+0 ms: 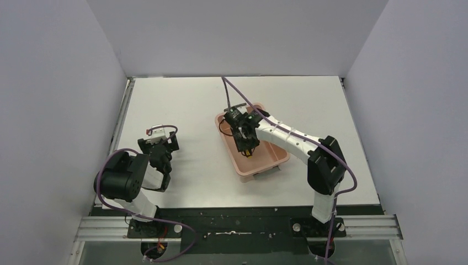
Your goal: Put the screwdriver in the bin
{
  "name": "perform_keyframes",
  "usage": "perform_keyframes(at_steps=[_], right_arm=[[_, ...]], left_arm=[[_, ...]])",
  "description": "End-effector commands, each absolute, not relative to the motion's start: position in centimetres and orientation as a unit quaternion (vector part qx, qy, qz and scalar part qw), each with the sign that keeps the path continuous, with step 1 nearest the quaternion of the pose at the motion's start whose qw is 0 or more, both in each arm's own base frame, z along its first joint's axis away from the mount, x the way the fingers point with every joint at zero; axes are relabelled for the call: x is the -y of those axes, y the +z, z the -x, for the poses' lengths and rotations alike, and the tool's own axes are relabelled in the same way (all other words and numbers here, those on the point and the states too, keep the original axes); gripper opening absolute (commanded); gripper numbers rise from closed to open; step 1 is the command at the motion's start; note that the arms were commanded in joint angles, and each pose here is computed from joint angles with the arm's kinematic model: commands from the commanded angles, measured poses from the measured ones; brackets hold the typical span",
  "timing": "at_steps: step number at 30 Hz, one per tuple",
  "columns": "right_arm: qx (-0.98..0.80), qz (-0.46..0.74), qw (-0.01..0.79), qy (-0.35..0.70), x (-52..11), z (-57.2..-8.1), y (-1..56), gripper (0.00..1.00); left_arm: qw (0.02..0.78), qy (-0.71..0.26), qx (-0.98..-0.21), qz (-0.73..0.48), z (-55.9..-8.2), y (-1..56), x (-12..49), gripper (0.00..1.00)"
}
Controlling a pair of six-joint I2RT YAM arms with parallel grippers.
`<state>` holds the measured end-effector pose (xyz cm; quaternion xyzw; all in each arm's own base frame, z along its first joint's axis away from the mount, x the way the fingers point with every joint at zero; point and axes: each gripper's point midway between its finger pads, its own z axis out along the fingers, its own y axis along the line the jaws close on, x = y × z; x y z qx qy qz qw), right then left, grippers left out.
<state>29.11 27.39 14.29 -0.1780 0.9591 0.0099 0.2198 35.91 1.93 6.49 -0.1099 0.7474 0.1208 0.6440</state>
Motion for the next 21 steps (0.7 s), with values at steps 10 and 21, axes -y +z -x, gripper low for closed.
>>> perform_keyframes(at_steps=[10,21], right_arm=[[-0.97,0.112,0.214,-0.03,-23.8,-27.9,7.2,0.39],[-0.947,0.102,0.301,-0.036,-23.4,-30.3,17.0,0.7]], left_arm=[[0.663,0.112,-0.732,0.111,-36.5,8.0,-1.8,0.97],[0.663,0.112,-0.732,0.111,-36.5,8.0,-1.8,0.97]])
